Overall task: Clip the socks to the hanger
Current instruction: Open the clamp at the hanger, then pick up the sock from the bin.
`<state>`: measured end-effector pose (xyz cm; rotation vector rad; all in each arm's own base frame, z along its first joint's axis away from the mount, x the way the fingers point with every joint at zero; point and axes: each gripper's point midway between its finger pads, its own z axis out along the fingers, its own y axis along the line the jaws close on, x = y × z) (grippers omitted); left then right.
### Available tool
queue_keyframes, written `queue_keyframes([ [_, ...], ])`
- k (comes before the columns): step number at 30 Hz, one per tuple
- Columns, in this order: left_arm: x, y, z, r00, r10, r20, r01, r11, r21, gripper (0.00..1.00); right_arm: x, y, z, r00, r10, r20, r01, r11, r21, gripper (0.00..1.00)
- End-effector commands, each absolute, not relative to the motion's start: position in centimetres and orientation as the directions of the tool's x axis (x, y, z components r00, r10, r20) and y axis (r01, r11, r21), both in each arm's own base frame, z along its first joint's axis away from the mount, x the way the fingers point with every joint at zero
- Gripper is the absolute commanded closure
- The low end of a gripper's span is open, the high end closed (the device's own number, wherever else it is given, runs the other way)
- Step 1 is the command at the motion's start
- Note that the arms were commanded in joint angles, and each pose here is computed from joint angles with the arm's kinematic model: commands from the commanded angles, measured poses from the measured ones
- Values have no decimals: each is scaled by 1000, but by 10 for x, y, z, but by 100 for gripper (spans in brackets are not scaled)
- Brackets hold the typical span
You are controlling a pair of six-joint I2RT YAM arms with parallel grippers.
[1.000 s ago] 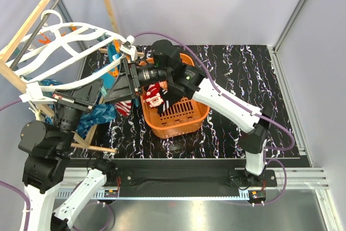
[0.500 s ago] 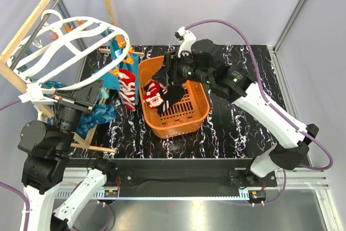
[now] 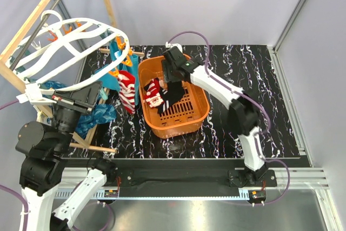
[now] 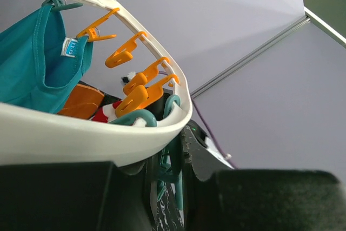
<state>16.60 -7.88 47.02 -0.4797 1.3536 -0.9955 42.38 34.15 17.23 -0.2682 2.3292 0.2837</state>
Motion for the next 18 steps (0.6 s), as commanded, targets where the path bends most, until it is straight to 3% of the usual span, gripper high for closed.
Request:
queue_keyframes([
  [1, 157, -82, 484, -84, -795, -601, 365, 537, -761, 100, 457, 335, 172, -634, -142, -760, -205, 979, -11, 33],
  [5, 157, -86, 480, -107, -787, -608, 366, 537, -760, 100, 467, 341, 135, -676, -151, -721, -190, 981, -27, 35],
  [8, 157, -84, 477, -102, -781, -616, 361, 548, -754, 100, 462, 357, 139, -678, -131, -723, -244, 968, 54, 41],
  [18, 152, -82, 477, -99, -781, -617, 361, 549, -754, 100, 394, 384, 183, -627, -117, -771, -532, 787, 313, 29],
])
